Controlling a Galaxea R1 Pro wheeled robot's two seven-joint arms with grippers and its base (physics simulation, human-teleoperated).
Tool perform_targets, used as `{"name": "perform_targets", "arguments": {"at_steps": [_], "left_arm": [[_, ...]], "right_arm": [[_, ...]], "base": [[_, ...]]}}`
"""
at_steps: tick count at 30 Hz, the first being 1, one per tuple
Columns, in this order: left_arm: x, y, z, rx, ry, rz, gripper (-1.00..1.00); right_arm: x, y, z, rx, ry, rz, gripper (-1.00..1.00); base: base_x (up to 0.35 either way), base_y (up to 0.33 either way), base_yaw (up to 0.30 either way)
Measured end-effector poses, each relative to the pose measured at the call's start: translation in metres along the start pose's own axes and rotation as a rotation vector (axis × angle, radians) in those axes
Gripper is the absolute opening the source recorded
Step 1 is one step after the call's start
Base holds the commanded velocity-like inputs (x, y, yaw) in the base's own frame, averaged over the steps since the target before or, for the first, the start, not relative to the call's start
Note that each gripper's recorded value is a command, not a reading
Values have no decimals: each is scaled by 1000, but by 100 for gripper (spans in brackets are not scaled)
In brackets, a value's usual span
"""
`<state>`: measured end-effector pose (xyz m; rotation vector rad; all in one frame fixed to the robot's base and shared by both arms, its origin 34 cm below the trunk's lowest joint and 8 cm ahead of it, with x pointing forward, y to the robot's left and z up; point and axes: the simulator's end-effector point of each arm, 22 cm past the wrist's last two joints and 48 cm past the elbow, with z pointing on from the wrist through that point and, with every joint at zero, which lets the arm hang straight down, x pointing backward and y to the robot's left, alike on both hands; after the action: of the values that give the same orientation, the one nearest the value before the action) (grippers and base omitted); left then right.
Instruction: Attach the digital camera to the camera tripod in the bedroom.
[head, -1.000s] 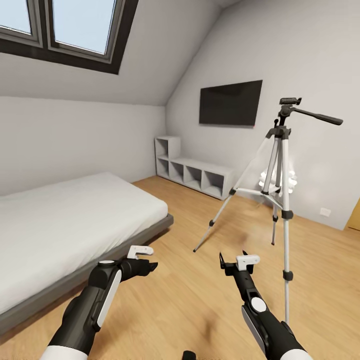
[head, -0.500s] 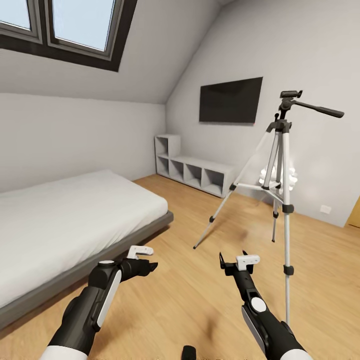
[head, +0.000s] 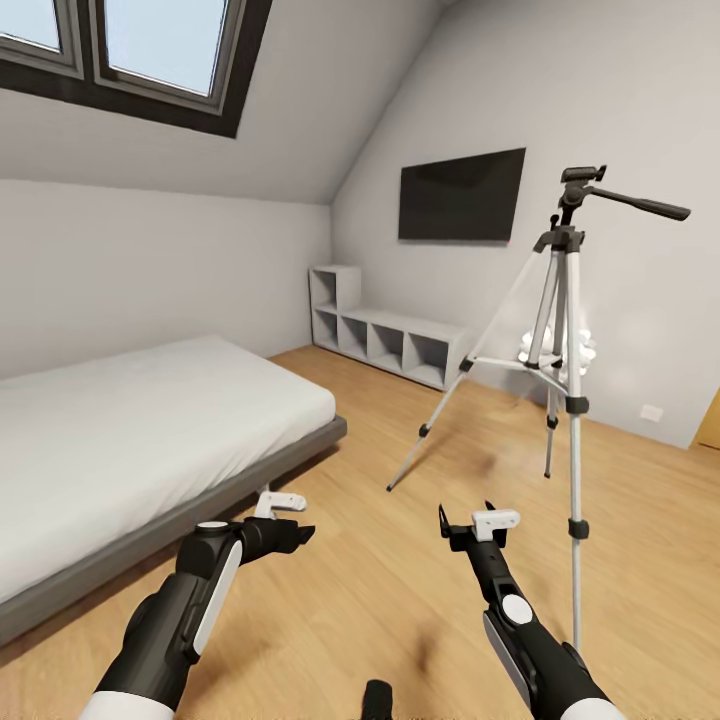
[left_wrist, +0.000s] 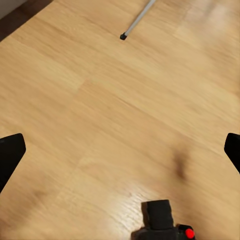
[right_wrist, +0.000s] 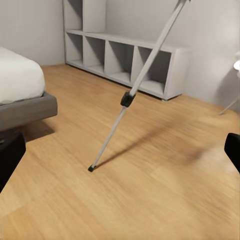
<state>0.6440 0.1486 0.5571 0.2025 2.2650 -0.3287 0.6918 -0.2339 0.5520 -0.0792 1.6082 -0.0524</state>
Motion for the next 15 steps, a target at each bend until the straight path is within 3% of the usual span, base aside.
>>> {"name": "perform_targets", "arguments": {"at_steps": [15], "left_arm": [[33, -5, 18, 11, 17, 20, 100]], "right_arm": [[35, -3, -7, 27, 9, 6, 100]], "base": [[0, 0, 0]]}}
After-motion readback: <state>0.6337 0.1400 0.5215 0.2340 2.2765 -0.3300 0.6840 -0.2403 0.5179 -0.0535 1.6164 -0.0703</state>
